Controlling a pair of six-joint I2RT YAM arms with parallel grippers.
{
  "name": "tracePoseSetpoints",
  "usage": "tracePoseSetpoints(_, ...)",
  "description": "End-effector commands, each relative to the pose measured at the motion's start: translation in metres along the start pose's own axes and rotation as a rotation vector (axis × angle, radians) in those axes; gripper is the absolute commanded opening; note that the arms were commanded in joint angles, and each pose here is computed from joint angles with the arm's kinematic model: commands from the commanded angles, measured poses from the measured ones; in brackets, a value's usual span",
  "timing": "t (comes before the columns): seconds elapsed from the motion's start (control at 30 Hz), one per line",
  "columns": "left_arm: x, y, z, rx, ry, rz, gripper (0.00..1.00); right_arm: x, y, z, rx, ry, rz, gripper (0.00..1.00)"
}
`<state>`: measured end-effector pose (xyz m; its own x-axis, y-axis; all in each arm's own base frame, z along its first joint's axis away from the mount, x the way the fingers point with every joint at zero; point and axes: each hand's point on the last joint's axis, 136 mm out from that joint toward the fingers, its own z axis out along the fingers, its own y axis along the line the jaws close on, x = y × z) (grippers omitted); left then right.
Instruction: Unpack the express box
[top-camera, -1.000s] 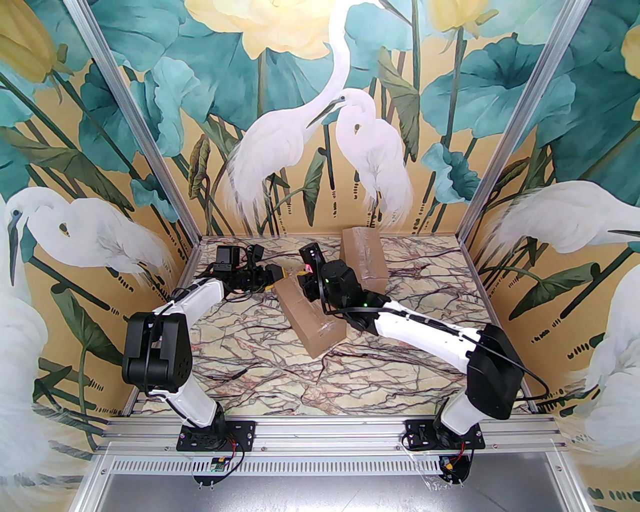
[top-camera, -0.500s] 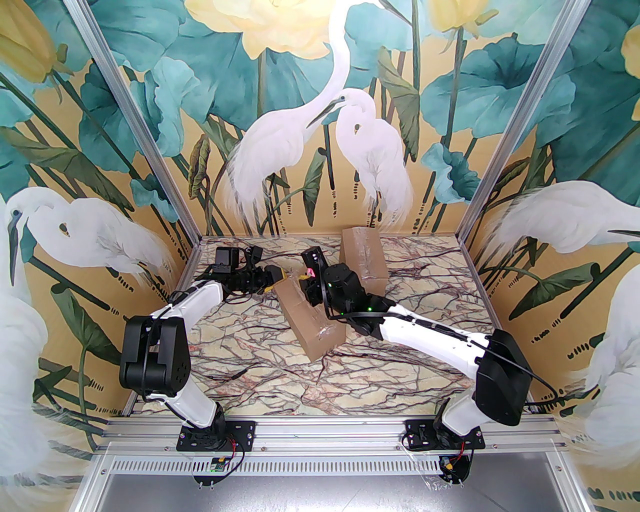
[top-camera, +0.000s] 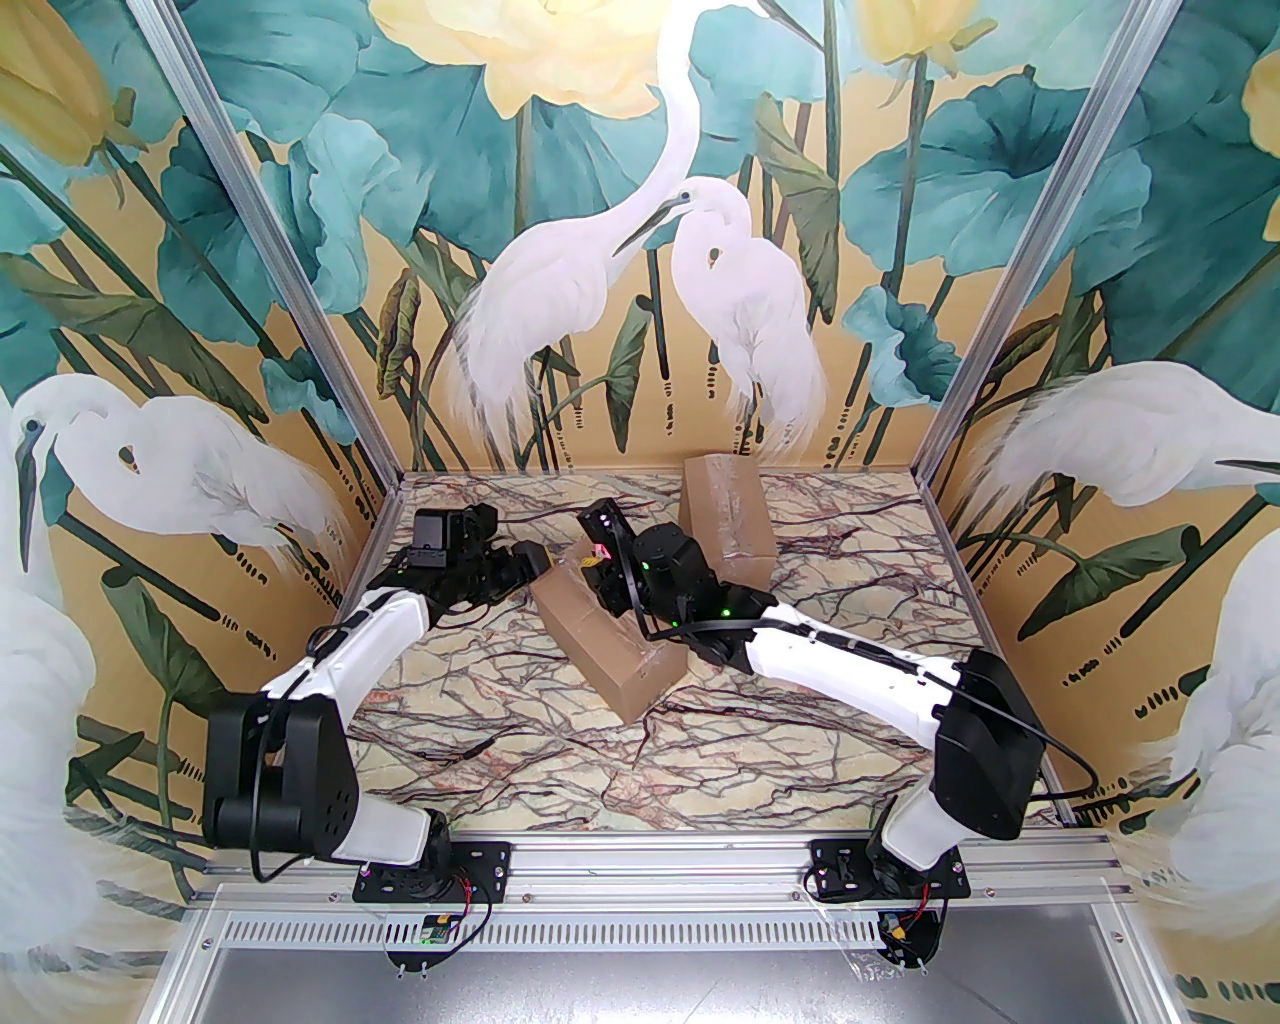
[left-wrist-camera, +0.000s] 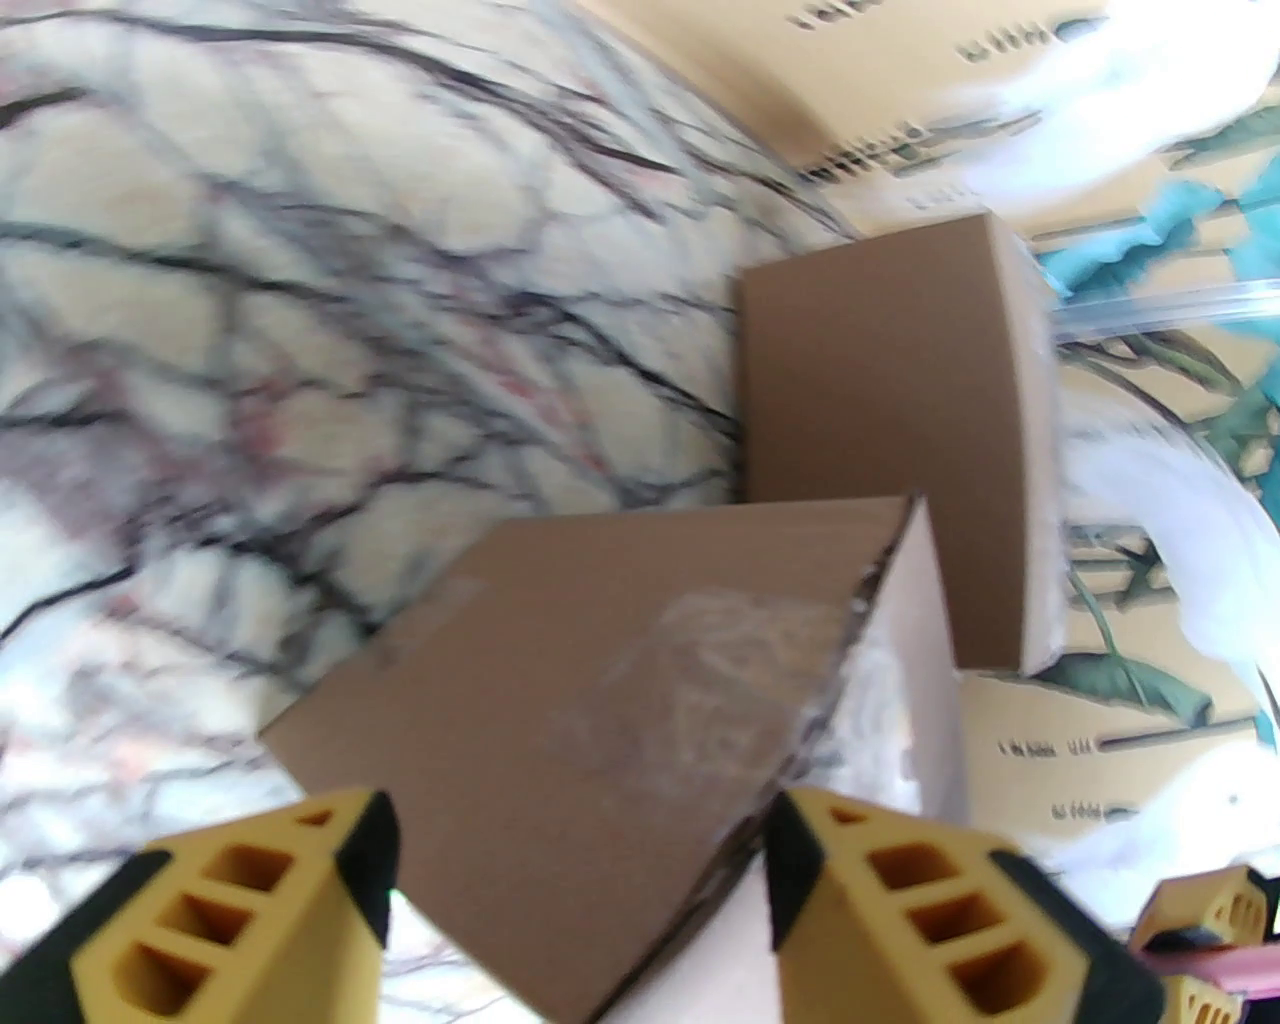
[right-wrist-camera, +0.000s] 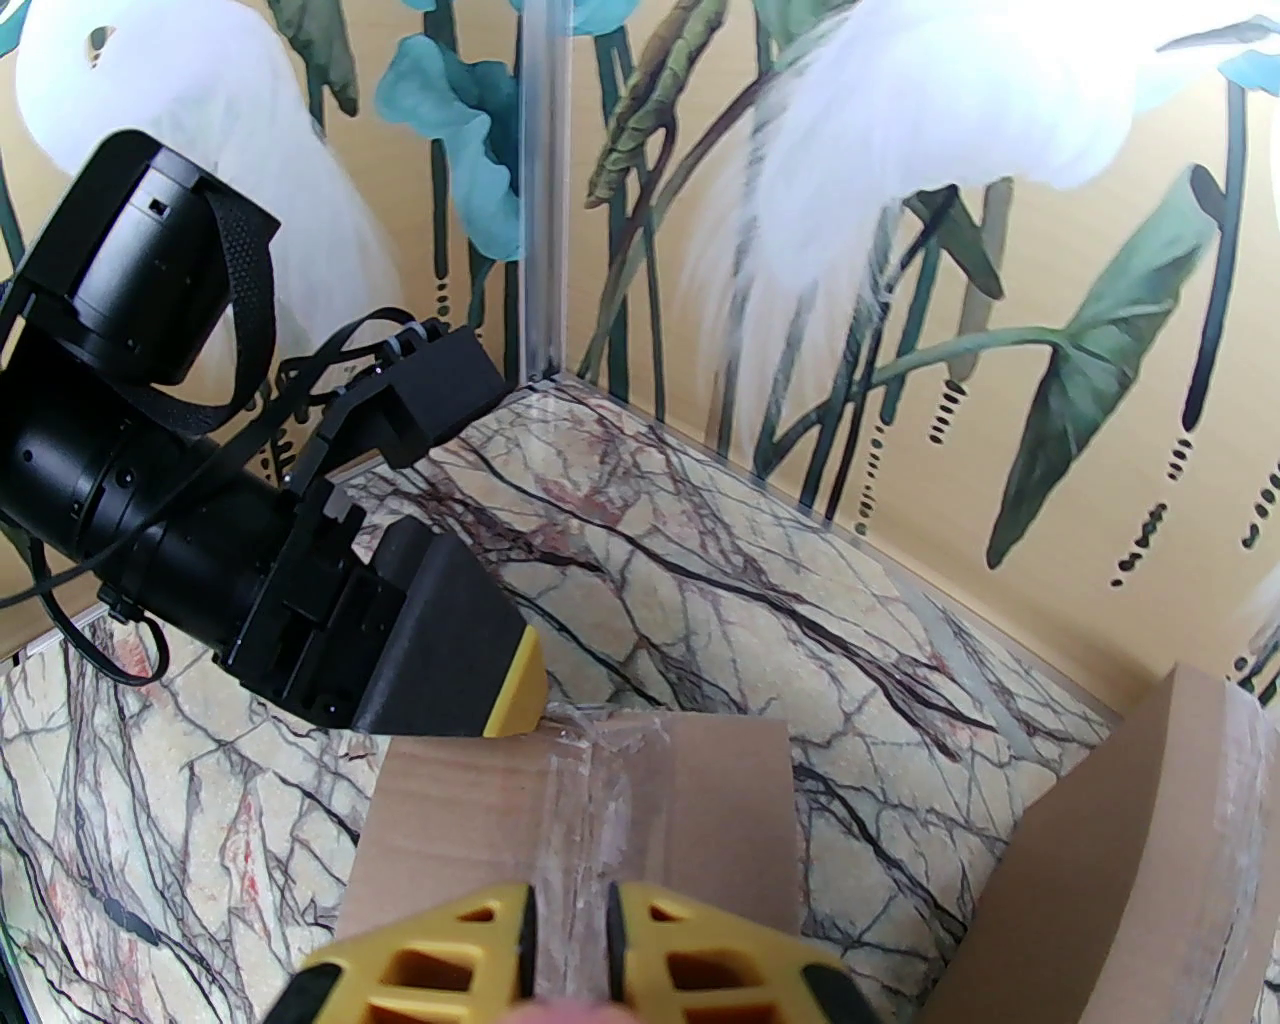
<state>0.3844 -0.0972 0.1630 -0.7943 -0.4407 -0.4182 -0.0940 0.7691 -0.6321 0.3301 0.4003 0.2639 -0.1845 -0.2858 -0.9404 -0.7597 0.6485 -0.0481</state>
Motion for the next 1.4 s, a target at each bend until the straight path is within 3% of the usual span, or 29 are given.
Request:
tracePoseSetpoints(0.0, -0.002, 0.026, -0.013, -0.14, -0.028, -0.017, 0.83, 0.016, 0.016, 0.008, -0.098, 0.048, -0.055, 0.0)
tracePoseSetpoints(0.3, -0.041, -0.043, -0.005, 0.077, 0.056, 0.202, 0.86, 0.017, 0.021, 0.009, -0.133, 0.042, -0.065, 0.0)
tracePoseSetpoints(0.5, -0.028, -0.062, 0.026, 0.159, 0.193, 0.28, 0.83, 0.017, 0.02, 0.011, -0.13, 0.046, -0.069, 0.0)
tracePoseSetpoints(0.93, -0.006, -0.037, 0.069, 0.085, 0.319, 0.322, 0.79, 0.019, 0.016, 0.009, -0.107, 0.062, -0.067, 0.0)
tracePoseSetpoints(1.37, 0.008, -0.004, 0.086, 0.004, 0.343, 0.323, 0.76, 0.023, 0.007, -0.008, -0.055, 0.072, -0.019, 0.0)
